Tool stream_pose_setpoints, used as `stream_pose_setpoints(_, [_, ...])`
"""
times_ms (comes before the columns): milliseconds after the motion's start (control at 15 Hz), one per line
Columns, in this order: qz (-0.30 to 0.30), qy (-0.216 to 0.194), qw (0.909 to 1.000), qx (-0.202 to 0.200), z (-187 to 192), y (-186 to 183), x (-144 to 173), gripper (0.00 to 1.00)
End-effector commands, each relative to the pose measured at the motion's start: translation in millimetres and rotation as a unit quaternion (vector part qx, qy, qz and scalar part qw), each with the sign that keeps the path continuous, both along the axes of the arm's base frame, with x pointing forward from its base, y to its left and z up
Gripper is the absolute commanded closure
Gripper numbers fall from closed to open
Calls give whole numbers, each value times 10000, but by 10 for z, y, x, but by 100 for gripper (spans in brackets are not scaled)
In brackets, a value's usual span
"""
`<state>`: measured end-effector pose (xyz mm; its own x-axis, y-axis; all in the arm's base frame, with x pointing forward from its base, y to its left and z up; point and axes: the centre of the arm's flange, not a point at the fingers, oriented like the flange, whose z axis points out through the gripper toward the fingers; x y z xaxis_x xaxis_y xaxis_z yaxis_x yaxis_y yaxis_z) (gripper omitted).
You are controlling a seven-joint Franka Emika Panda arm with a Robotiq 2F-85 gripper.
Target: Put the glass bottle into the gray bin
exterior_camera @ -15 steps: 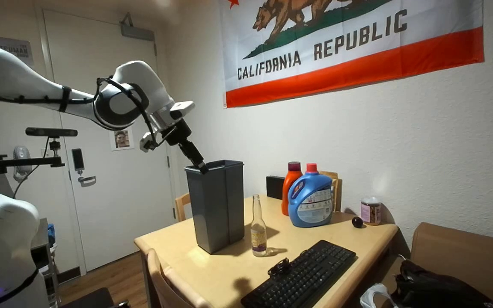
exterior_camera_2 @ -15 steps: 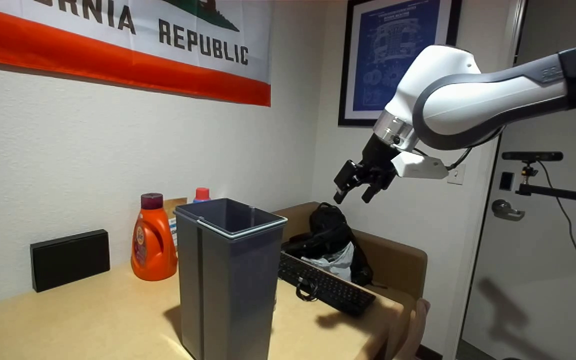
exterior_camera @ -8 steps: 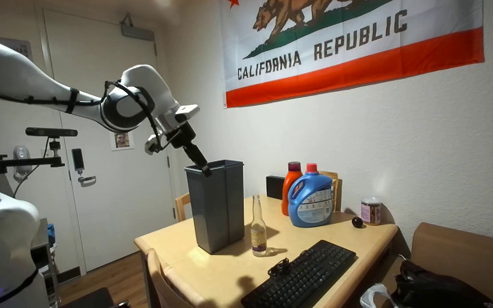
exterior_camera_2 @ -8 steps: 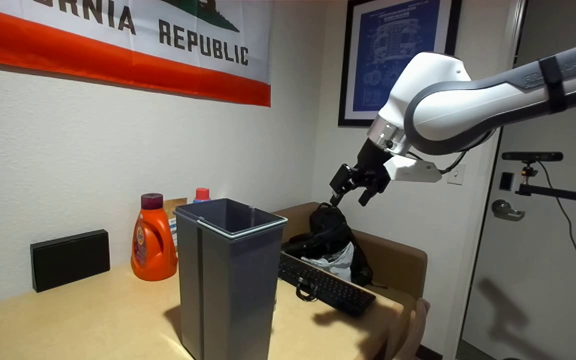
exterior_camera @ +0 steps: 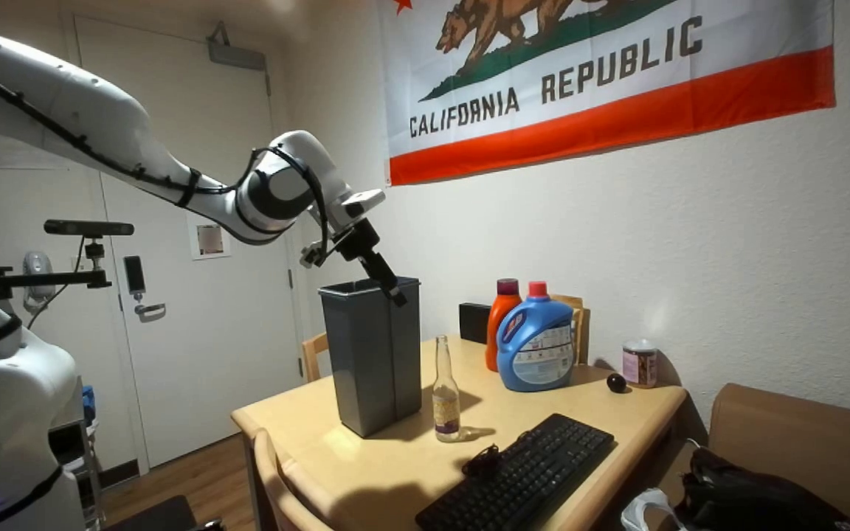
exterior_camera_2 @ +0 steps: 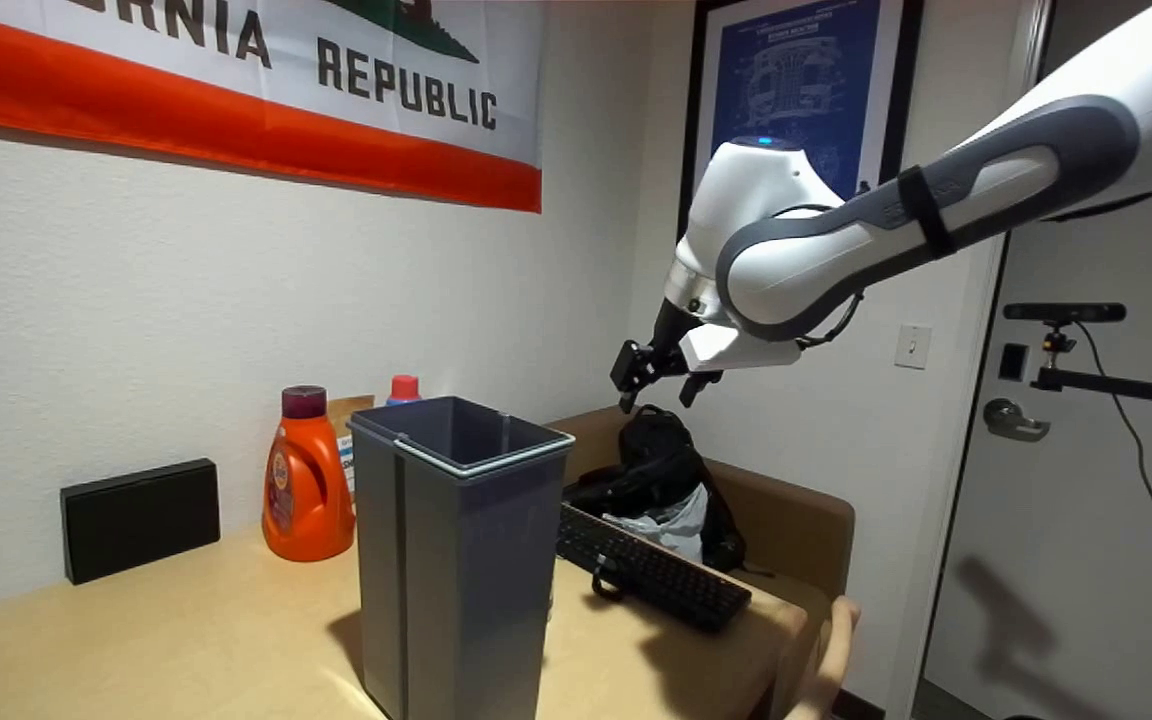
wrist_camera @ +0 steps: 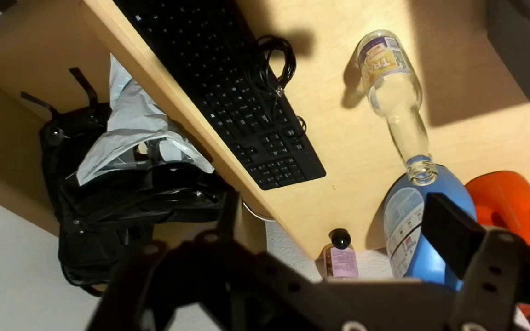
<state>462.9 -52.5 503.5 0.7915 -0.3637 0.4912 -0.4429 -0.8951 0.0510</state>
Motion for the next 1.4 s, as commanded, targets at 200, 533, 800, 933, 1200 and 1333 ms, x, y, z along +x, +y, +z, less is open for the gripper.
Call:
stream_pose_setpoints(200, [-377,369,9983,-245,-295,-92,506,0])
stream_pose_setpoints(533, [-244,384,9989,-149,-403,-84,437,0])
stream_pose_setpoints(800, [-173,430,9989,-75,-443,-40,565,0])
stream_pose_setpoints(933, [-110,478,9987,-135,-526,27,683,0])
stream_pose_setpoints(1200, [99,587,9977,-335,-705,127,860,0])
stream_pose_setpoints(1333, [190,595,9969,-475,-807,105,957,0])
